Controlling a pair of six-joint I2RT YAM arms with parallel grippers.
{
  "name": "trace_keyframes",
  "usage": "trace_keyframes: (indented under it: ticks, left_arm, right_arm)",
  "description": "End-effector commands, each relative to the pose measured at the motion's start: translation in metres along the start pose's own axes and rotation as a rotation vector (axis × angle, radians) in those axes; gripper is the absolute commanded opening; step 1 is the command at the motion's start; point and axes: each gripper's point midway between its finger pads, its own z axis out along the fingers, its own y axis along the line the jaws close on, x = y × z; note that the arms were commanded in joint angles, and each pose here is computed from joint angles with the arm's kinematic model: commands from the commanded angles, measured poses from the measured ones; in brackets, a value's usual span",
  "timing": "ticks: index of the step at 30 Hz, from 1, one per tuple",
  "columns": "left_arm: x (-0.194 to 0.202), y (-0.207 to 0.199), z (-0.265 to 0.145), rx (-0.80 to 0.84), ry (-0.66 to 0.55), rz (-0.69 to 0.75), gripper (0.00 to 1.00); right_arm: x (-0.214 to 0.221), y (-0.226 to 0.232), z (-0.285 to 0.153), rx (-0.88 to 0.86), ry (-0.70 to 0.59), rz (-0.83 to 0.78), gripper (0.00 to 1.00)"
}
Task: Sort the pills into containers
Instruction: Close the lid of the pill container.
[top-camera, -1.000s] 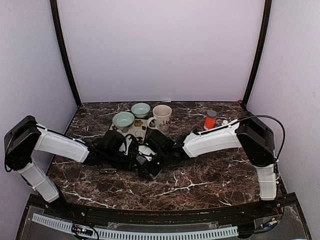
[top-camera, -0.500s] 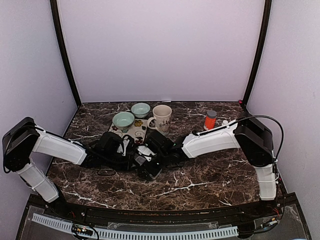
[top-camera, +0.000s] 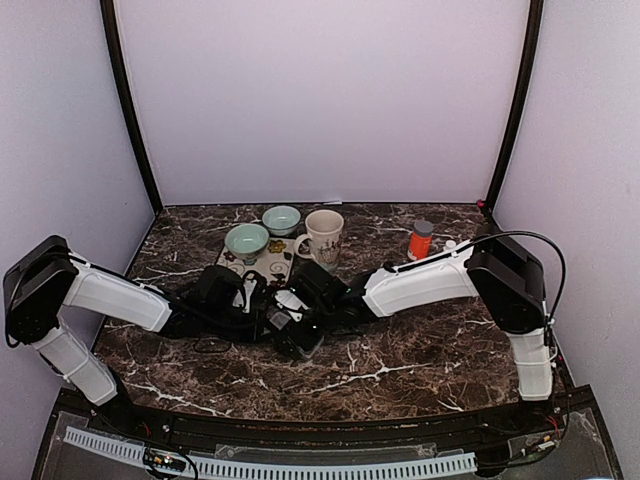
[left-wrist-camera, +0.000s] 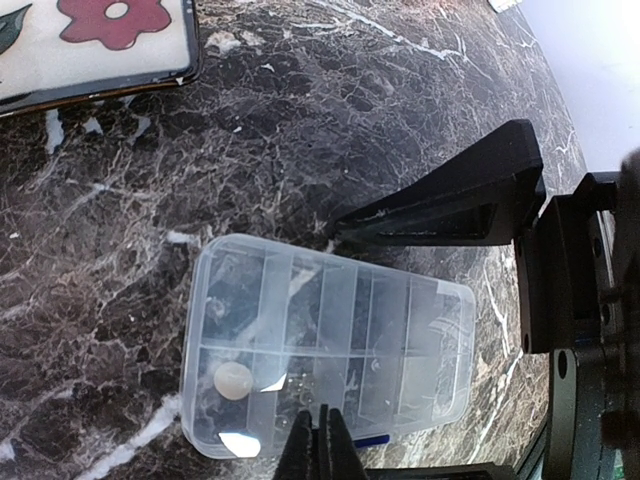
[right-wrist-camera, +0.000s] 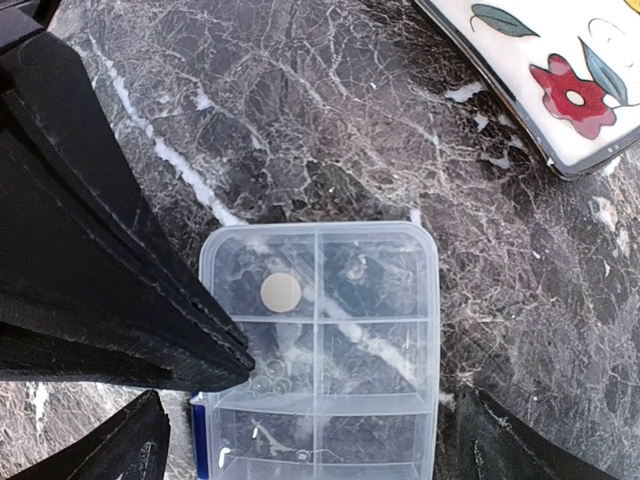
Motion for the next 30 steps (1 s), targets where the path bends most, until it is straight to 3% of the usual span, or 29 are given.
trace_keyframes:
  ticks: [1,9,23,30]
  left_arm:
    - [0.037,0.030,-0.001,-0.097,0.116,-0.046,0.00]
    - [0.035,0.029,0.001,-0.098,0.114,-0.046,0.00]
    - [0.035,0.030,0.001,-0.102,0.117,-0.052,0.00]
    - [0.034,0.031,0.001,-0.107,0.112,-0.055,0.00]
  right_arm:
    - [0.014,0.005,0.010,-0.020,0.020,0.011,1.00]
    - [0.019,0.019,0.007,-0.107,0.011,0.053,0.99]
    - [0.010,0.004,-0.004,-0.184,-0.059,0.248,1.00]
    - [0.017,-0.001,0.000,-0.144,-0.043,0.190,1.00]
